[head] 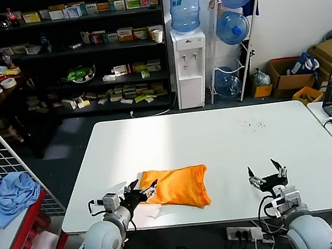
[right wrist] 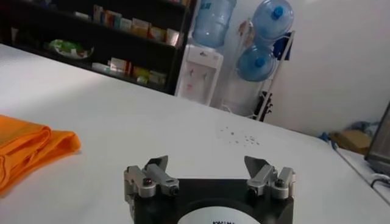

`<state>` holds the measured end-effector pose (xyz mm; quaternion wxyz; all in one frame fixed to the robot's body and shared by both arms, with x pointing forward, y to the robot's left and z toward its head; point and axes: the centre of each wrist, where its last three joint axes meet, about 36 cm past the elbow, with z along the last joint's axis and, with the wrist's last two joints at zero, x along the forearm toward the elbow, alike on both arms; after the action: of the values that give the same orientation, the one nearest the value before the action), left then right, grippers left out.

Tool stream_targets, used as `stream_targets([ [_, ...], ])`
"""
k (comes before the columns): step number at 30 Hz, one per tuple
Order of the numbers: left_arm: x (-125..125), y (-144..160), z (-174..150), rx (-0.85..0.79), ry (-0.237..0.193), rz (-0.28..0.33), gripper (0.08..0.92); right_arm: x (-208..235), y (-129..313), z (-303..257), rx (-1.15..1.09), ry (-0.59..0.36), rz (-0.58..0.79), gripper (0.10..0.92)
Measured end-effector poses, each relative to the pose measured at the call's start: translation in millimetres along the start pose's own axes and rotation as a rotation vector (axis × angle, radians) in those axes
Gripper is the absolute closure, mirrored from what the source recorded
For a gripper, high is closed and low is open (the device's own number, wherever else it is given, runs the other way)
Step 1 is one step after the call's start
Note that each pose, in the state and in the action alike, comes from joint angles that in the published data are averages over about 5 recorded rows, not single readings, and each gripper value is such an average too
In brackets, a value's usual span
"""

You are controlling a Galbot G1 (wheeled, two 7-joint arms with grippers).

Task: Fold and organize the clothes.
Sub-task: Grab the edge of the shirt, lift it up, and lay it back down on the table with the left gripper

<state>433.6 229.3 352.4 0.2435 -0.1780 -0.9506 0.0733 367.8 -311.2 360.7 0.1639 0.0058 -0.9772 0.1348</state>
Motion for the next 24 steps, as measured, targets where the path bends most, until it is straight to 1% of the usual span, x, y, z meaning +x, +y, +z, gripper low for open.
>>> stream_targets([
  [8, -12.1, 22.4, 2.4, -0.015, 0.050, 0.010, 0.177, 0.7, -1.2, -1.0, -0.001, 0.003, -0.009, 0.200],
  [16, -17.1, 30.2, 0.0, -0.009, 0.083, 0.021, 0.179, -0.4, 1.6, -3.9, -0.005, 0.003, -0.016, 0.200],
  [19, -18.4, 29.8, -0.9, -0.005, 0.091, 0.030, 0.224, -0.2, 1.9, -5.1, -0.007, 0.002, -0.018, 0.200],
  [24, -18.4, 28.5, 0.3, 0.003, 0.109, 0.045, 0.371, -0.2, 2.0, -7.6, -0.011, -0.002, -0.020, 0.200],
])
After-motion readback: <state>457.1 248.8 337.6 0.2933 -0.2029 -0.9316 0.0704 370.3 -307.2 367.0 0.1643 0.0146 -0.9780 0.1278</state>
